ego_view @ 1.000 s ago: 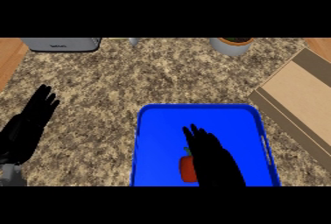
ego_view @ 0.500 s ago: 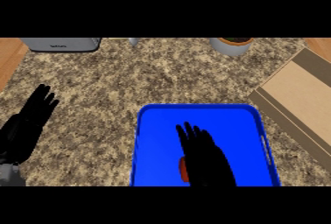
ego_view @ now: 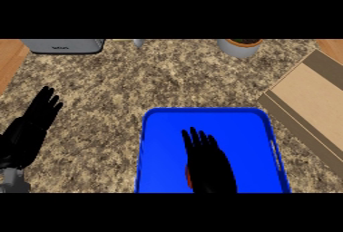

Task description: Pick the bell pepper from the tray and place it in the cardboard box

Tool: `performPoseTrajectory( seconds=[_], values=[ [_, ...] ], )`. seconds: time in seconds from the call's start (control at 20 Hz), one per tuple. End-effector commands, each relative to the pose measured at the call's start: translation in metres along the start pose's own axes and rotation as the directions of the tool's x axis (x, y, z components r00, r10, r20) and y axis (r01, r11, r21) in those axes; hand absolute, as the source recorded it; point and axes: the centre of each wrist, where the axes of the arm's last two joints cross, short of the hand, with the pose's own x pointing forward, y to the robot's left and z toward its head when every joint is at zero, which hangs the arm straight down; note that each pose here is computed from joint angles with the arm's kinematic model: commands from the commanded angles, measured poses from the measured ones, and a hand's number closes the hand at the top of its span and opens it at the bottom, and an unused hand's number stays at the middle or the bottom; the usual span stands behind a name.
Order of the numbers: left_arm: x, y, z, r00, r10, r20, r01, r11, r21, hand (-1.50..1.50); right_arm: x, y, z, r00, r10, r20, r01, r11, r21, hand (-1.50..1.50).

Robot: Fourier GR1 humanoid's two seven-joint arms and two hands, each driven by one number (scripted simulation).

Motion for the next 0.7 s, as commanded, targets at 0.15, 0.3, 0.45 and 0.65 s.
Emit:
performPoseTrajectory(
  seconds=[0.15,0.3,0.45,0.65],
  values=[
    [0.018,0.005,-0.005,1.0,0.012,0.0,-0.012,1.0,-0.006,0.0,0.011,0.014,-0.006,0.987,0.042,-0.157,-0.038,0.999,0.03,-1.5],
    [0.008,-0.002,-0.001,1.0,-0.011,0.009,0.011,1.0,0.006,0.0,0.006,0.006,-0.018,0.987,0.052,-0.155,-0.048,0.999,0.024,-1.5],
    [0.018,0.001,-0.01,1.0,-0.018,-0.005,0.018,1.0,-0.007,0.0,0.012,0.013,-0.01,0.986,0.047,-0.161,-0.041,0.998,0.038,-1.5],
    [-0.005,-0.003,-0.001,1.0,-0.007,0.007,0.007,1.0,0.0,0.0,0.001,0.009,-0.018,0.984,0.075,-0.161,-0.062,0.994,0.086,-1.5]
  ],
)
